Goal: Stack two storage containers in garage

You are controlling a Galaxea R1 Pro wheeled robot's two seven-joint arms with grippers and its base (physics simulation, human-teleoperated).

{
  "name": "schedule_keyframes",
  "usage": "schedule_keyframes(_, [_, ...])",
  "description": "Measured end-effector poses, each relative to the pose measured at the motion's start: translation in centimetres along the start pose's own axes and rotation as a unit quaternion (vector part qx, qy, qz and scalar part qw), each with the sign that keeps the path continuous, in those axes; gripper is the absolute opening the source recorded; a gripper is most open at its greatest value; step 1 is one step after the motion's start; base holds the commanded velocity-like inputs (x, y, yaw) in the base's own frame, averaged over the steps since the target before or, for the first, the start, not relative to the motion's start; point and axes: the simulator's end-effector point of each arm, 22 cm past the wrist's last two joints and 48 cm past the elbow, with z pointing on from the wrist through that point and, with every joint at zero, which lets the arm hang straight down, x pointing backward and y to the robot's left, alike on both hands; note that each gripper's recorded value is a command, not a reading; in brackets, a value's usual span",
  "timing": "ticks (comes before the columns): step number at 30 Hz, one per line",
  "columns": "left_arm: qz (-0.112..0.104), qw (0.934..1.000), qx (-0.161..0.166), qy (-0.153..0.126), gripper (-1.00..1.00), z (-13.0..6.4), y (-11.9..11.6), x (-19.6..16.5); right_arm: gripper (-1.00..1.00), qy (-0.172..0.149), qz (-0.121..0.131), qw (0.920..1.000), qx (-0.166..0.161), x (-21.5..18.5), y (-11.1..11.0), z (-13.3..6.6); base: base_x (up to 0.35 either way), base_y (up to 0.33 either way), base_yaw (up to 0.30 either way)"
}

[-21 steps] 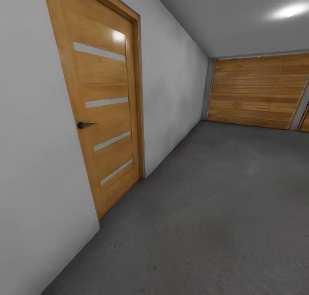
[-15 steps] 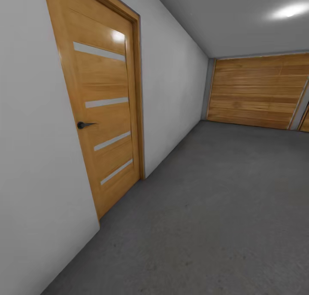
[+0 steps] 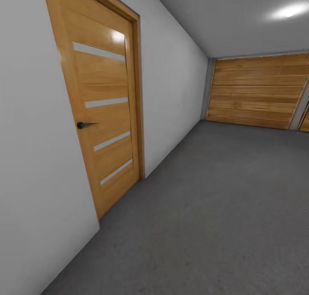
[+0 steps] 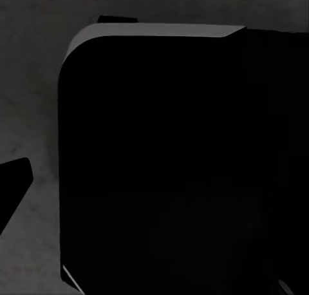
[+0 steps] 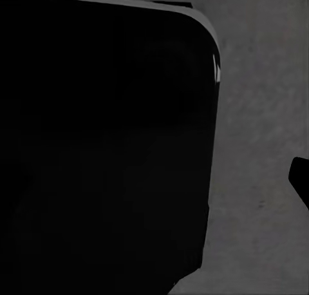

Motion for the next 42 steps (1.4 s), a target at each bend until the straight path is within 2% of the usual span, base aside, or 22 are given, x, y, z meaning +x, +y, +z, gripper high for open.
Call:
schedule_keyframes(4, [0.0,1.0,0.0,0.0,1.0,0.0,-0.01,-0.02,1.0,-0.011,0.003,0.9999,0.0,-0.49,0.07,-0.01,0.0,0.0,-0.193])
schedule_keyframes(32, [0.0,1.0,0.0,0.0,1.0,0.0,-0.01,0.01,1.0,-0.011,0.0,0.9999,-0.001,-0.5,0.1,-0.01,0.0,0.0,-0.241])
schedule_keyframes(42, [-0.001,1.0,0.0,0.003,1.0,-0.01,-0.01,0.15,1.0,-0.011,-0.003,0.9999,0.0,-0.46,-0.04,-0.02,0.114,0.0,-0.045])
